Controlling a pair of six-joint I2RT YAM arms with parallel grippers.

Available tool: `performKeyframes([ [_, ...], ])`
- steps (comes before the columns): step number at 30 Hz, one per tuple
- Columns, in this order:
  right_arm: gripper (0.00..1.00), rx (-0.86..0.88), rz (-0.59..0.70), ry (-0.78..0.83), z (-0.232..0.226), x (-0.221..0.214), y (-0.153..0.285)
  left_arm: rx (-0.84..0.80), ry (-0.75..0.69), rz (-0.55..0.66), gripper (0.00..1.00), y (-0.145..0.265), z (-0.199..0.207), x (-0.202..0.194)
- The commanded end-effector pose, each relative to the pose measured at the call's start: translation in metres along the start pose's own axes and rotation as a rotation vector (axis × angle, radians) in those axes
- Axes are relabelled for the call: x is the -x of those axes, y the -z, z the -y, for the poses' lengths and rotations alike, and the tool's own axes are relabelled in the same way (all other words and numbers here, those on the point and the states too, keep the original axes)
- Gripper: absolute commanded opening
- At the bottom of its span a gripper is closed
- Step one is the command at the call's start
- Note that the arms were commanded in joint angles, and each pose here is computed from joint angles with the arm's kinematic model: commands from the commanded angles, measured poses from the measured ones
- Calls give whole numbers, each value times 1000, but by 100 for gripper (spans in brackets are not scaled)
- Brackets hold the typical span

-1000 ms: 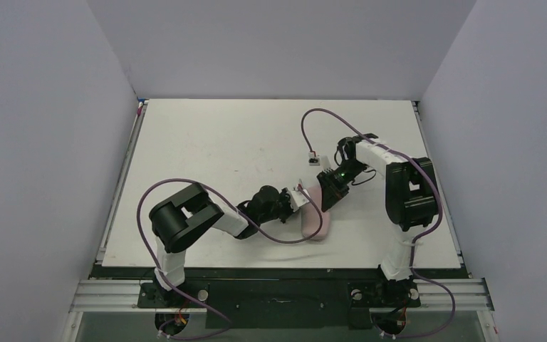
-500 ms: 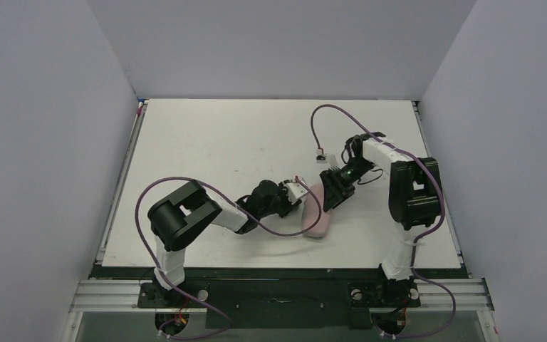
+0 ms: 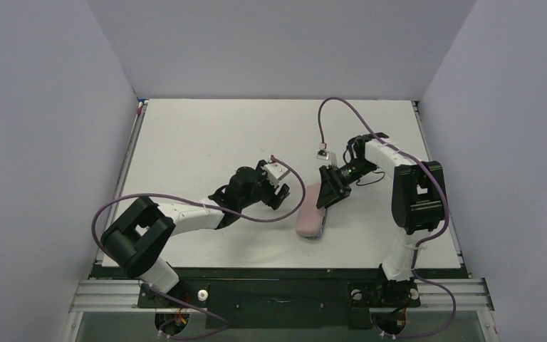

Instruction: Open the umbrella

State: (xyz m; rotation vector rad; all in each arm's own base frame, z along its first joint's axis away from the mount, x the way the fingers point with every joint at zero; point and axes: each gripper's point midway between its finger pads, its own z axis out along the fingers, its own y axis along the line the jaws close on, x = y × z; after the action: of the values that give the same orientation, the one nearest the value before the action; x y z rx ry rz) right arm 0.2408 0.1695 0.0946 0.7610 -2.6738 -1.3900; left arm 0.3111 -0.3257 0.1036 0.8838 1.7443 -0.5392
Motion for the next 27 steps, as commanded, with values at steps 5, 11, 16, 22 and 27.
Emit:
performKeyframes([
  [5, 56, 10, 136, 43, -34, 40, 3, -12, 155, -29, 71, 35, 2, 11],
  [11, 56, -103, 358, 66, -41, 102, -4, -3, 267, -47, 75, 43, -1, 14],
  [16, 61, -157, 369, 69, -48, 118, -29, 51, 412, -77, 78, 45, -20, 7],
  [22, 69, -252, 271, 81, -18, 105, -64, 151, 560, -113, 79, 47, -58, -10],
  [27, 76, -331, 192, 101, 5, 93, -78, 206, 613, -148, 79, 52, -76, -27],
])
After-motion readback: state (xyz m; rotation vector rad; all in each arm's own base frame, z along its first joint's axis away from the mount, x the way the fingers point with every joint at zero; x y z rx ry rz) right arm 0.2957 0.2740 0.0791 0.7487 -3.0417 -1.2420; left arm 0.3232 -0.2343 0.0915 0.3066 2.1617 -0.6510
